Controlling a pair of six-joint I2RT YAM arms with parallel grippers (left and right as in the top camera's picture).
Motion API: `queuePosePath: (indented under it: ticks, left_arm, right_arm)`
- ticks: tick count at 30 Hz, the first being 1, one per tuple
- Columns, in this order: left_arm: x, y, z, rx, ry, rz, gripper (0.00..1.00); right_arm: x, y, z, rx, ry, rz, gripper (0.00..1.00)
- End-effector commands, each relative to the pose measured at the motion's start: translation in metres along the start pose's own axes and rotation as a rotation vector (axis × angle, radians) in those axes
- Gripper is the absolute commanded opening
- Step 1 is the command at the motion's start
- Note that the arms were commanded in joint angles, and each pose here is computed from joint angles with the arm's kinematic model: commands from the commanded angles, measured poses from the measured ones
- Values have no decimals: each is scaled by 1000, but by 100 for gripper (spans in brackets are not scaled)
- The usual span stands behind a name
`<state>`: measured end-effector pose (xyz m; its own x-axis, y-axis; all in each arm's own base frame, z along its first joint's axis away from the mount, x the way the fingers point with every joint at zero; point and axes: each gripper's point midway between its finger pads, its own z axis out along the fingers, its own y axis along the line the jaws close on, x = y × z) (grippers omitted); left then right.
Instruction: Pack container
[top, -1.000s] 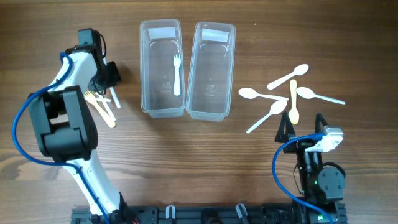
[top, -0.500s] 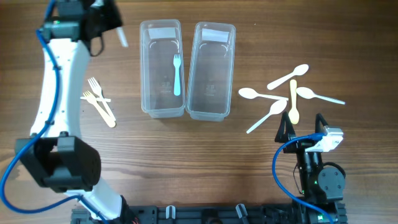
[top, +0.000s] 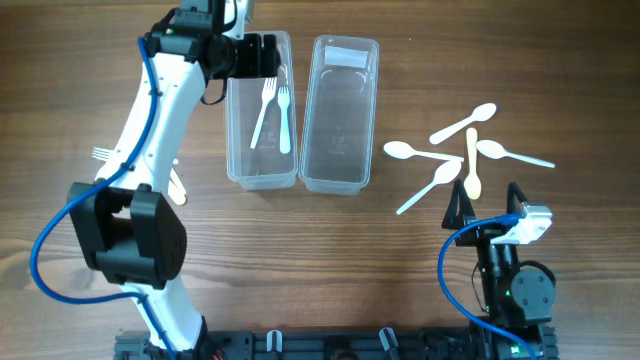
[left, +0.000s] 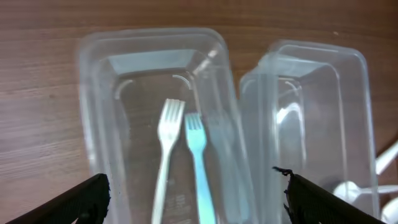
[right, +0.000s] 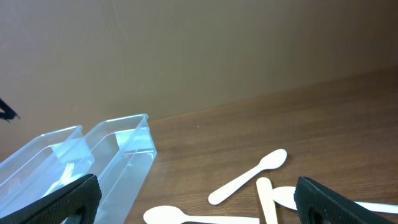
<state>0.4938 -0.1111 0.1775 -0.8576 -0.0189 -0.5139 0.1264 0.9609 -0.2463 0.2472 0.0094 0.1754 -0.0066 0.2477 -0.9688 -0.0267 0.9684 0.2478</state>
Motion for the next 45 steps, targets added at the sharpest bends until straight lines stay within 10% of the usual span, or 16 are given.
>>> queuePosePath:
  ticks: [1,7,10,13,28,45]
  left_arm:
    - [-35,51,-82,-220,-183,-58,90]
    - [57,148,-111,-444,65,-510,77]
    - [98,156,-76,-462,195,-526,71]
    - [124,166,-42,-476,221,-614,46]
    - [220,181,19,-501,400,-593,38]
    - [193,195,31,-269,297,-497,28]
  right_arm:
    - [-3,-2,0,11,-15,15,100]
    - [-3,-2,0,11,-15,15,100]
    - [-3,-2,0,11,-15,15,100]
    - [-3,-2,0,11,-15,15,100]
    - [-3,-2,0,11,-15,15,100]
    - [-3,-2,0,11,-15,15,100]
